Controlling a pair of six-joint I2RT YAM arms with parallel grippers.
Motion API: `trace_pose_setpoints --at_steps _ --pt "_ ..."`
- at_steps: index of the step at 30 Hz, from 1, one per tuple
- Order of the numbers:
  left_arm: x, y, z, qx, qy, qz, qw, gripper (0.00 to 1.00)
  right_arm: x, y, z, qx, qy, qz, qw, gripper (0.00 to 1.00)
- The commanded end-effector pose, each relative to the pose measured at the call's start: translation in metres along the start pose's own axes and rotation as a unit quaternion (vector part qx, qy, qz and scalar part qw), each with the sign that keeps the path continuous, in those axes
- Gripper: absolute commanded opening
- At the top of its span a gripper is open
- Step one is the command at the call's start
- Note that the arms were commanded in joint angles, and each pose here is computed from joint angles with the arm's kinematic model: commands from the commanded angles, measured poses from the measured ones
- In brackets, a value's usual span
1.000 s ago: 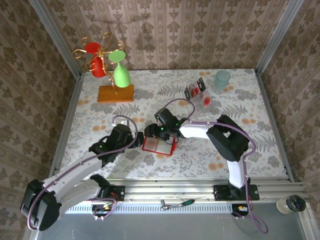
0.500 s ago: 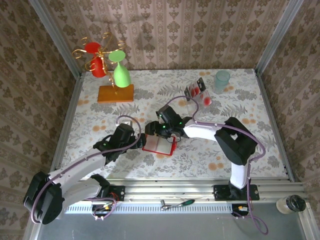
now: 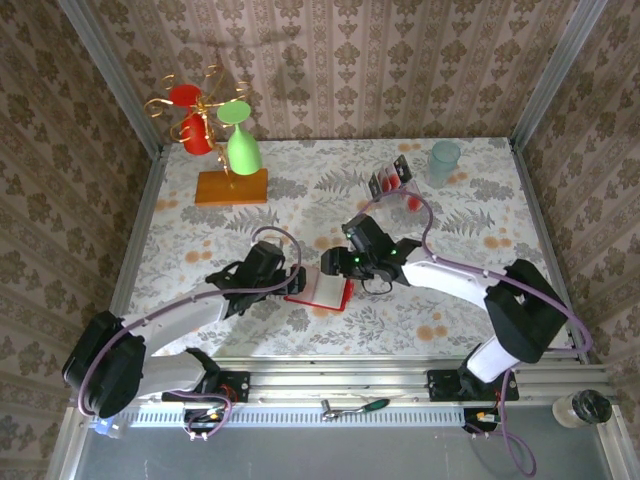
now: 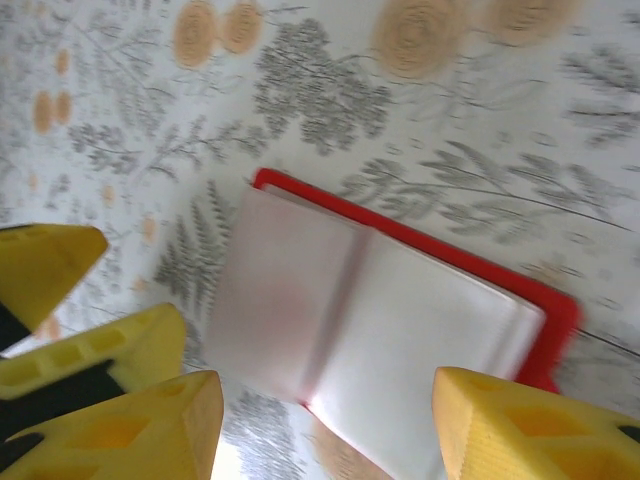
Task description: Put the credit cards into the card holder
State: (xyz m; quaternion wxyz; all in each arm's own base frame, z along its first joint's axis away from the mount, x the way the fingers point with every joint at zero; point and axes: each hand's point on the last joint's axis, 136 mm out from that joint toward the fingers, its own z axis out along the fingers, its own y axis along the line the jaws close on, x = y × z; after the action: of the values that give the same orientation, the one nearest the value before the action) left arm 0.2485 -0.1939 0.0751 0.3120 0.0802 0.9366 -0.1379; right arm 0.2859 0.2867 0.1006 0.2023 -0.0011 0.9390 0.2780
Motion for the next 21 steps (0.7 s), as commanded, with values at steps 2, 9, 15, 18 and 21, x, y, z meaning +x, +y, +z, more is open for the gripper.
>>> trace_pose_setpoints --at_steps 2,9,15,18,21 --pt "-0.007 -0.006 0.004 -0.012 -0.006 0.032 0.999 1.0 0.016 -0.044 -0.016 0.093 0.001 -0.028 0.995 0.58" --pt "0.007 0.007 0.014 -0.052 0.014 0.043 0.998 1.0 0.039 -0.055 0.0 0.087 0.031 -0.022 0.995 0.58" --pt "0.017 0.022 0.017 -0.085 0.028 0.044 0.995 1.0 0.047 -0.063 0.016 0.09 0.041 -0.014 0.995 0.48" --pt "0.021 0.027 0.019 -0.093 0.032 0.04 0.994 1.0 0.046 -0.07 0.018 0.096 0.042 -0.014 0.994 0.3" --pt "0.026 0.029 0.02 -0.096 0.037 0.037 0.994 1.0 0.044 -0.077 0.016 0.098 0.04 -0.012 0.994 0.11"
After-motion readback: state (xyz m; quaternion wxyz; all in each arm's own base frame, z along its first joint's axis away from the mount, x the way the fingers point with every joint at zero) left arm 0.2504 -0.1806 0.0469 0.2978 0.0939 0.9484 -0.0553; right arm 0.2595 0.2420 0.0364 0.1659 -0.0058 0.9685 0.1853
